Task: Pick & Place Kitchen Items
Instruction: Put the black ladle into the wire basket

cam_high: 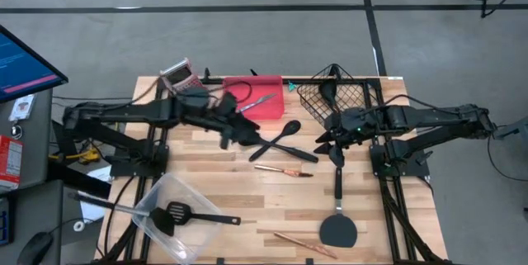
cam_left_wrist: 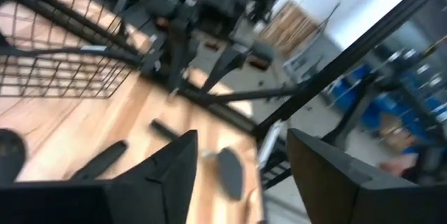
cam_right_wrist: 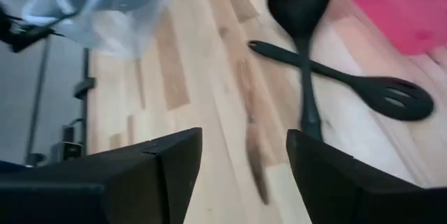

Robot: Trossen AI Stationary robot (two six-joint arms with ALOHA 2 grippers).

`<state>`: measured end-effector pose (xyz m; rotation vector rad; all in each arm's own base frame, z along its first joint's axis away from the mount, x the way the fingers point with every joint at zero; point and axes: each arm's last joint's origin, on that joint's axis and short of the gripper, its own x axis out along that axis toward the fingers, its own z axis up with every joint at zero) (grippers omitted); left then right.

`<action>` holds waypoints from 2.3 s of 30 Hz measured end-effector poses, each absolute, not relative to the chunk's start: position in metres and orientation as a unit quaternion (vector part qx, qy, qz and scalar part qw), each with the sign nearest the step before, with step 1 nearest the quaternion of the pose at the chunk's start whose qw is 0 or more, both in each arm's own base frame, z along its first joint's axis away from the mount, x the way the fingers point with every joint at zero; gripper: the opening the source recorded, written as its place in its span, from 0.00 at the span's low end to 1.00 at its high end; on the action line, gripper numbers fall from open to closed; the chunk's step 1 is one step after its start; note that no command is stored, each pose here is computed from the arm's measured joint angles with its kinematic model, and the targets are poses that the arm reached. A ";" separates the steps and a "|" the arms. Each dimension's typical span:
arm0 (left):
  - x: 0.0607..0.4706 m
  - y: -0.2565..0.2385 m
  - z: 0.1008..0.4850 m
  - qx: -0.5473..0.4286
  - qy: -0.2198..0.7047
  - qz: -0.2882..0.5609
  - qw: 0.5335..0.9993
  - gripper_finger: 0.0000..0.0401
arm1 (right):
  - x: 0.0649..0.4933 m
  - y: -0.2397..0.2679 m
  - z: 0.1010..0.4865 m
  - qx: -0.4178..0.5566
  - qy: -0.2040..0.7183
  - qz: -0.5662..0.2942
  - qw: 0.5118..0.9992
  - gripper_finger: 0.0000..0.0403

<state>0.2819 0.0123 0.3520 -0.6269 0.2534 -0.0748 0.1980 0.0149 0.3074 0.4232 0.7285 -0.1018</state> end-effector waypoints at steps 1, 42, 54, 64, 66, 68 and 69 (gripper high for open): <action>0.287 0.013 0.346 -0.299 0.134 -0.035 0.944 0.53 | 0.199 0.015 0.306 0.202 0.356 -0.053 0.911 0.52; 0.393 0.027 0.151 0.005 0.330 0.047 0.943 0.57 | 0.201 0.029 0.302 0.234 0.369 -0.051 0.898 0.52; 0.399 0.031 0.112 0.007 0.362 0.059 0.930 0.57 | 0.201 0.029 0.302 0.234 0.369 -0.051 0.898 0.52; 0.398 0.028 0.107 -0.037 0.376 0.053 0.924 0.40 | 0.201 0.029 0.302 0.233 0.369 -0.050 0.898 0.52; 0.397 0.028 0.106 -0.048 0.382 0.057 0.921 0.31 | 0.201 0.029 0.302 0.233 0.369 -0.050 0.898 0.52; 0.396 0.028 0.106 -0.051 0.388 0.059 0.918 0.22 | 0.202 0.029 0.303 0.233 0.367 -0.050 0.899 0.52; 0.395 0.028 0.105 -0.050 0.390 0.060 0.917 0.18 | 0.202 0.029 0.303 0.233 0.367 -0.050 0.899 0.52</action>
